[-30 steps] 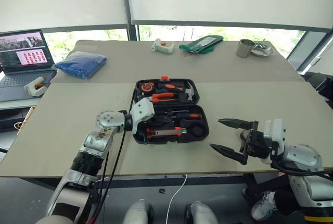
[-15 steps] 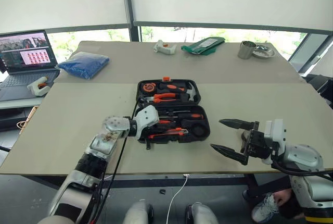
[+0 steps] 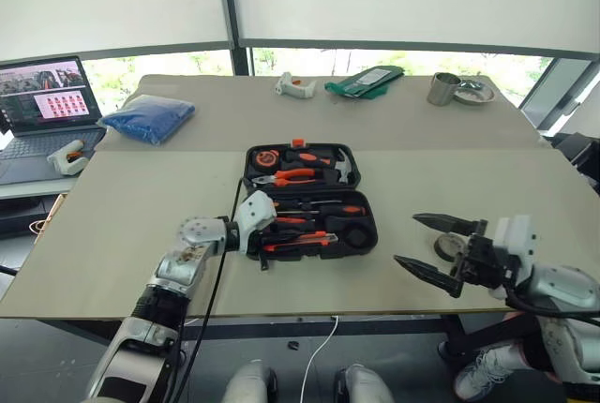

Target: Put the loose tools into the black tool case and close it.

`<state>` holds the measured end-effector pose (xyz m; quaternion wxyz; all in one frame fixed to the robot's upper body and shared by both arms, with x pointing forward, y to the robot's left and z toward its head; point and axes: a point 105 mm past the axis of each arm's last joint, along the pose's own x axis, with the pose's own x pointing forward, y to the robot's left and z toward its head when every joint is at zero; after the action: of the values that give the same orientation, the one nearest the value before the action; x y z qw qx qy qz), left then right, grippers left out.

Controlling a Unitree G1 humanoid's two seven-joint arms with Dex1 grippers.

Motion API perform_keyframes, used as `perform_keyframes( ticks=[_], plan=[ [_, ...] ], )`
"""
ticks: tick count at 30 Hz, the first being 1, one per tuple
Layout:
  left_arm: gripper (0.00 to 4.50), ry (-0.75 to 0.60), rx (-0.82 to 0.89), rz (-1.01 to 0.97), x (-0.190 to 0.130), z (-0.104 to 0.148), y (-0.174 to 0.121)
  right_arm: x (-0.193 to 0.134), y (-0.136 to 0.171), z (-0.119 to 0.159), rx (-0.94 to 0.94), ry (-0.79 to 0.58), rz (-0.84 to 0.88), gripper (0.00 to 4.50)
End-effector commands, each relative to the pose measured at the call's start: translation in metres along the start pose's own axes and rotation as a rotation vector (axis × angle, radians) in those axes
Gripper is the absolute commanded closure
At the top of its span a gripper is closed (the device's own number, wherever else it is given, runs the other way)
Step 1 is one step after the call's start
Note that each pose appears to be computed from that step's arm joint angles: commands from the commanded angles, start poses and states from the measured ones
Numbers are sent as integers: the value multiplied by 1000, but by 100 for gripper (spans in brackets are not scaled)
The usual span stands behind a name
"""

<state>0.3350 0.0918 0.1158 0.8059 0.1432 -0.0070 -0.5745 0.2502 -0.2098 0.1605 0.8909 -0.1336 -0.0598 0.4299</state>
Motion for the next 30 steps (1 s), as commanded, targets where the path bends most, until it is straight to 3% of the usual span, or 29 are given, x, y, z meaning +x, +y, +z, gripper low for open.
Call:
perform_keyframes(
  ticks=[1, 4, 7, 13, 17, 23, 30],
  plan=[
    [224, -229, 124, 6, -25, 51, 7, -36, -15, -4, -33, 47, -144, 0],
    [105, -264, 136, -13, -50, 58, -1, -66, -14, -23, -19, 128, -218, 0],
    [5, -220, 114, -107, -84, 46, -26, -107, -1, -51, -5, 270, -271, 0],
    [5, -156, 13, -33, -117, 24, -37, -129, 14, -62, 16, 313, -330, 0],
    [5, -169, -2, -6, -124, 22, -39, -108, -2, -50, -6, 296, -311, 0],
    [5, -214, 12, -19, -113, 31, -42, -63, -28, -39, 42, 421, -129, 0],
    [5, -226, 50, -105, -92, 37, -58, -26, -47, -55, 58, 552, 2, 0]
  ],
)
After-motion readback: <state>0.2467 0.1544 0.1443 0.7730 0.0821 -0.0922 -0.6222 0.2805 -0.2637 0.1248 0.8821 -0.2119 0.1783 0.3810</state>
